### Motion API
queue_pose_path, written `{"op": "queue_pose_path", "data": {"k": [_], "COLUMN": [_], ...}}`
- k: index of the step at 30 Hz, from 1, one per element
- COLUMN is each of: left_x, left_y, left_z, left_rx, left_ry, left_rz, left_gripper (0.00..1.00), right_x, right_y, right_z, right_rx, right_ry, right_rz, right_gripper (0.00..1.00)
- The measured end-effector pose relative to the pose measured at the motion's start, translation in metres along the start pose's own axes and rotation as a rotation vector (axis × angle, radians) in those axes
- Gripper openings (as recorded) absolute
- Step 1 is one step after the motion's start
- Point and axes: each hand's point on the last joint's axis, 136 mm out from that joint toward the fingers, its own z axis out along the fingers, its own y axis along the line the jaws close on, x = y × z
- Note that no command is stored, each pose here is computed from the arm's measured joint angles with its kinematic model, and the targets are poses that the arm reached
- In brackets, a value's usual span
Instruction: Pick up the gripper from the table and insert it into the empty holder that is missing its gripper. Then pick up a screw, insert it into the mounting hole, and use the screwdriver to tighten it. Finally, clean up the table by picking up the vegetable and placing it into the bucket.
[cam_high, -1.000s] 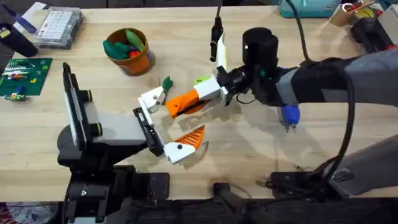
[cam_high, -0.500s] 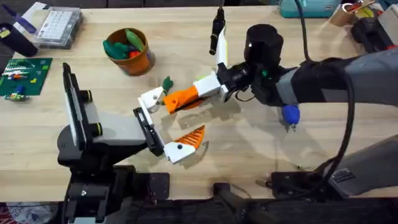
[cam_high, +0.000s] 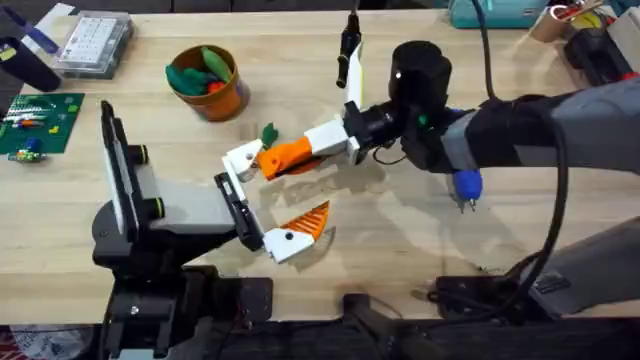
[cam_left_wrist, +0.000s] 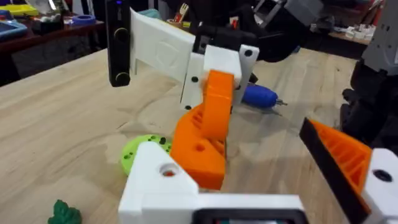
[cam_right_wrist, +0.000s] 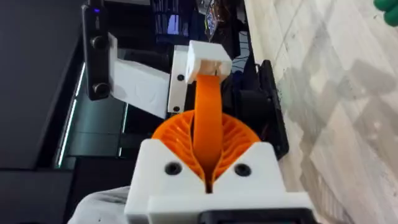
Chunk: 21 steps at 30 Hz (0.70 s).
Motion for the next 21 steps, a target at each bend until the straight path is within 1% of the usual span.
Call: {"op": "queue_pose_path", "data": {"k": [13, 21], "left_x": [0.0001, -0.0003], "left_y": [-0.0010, 0.0025], "left_z": [0.0000, -0.0004], "left_rx": [0.006, -0.014], "left_ry": [0.000, -0.001], "left_rz": [-0.002, -0.008], "left_gripper": [0.986, 0.986], "right_x": [-0.0028, -0.0038], "right_y": [-0.0018, -0.0021], "right_z": [0.0025, 0.0077], "right_rx": [0.010, 0.017], "right_ry": [-0.020, -0.027], "right_rz": [-0.005, -0.004], "right_gripper": [0.015, 0.015]}}
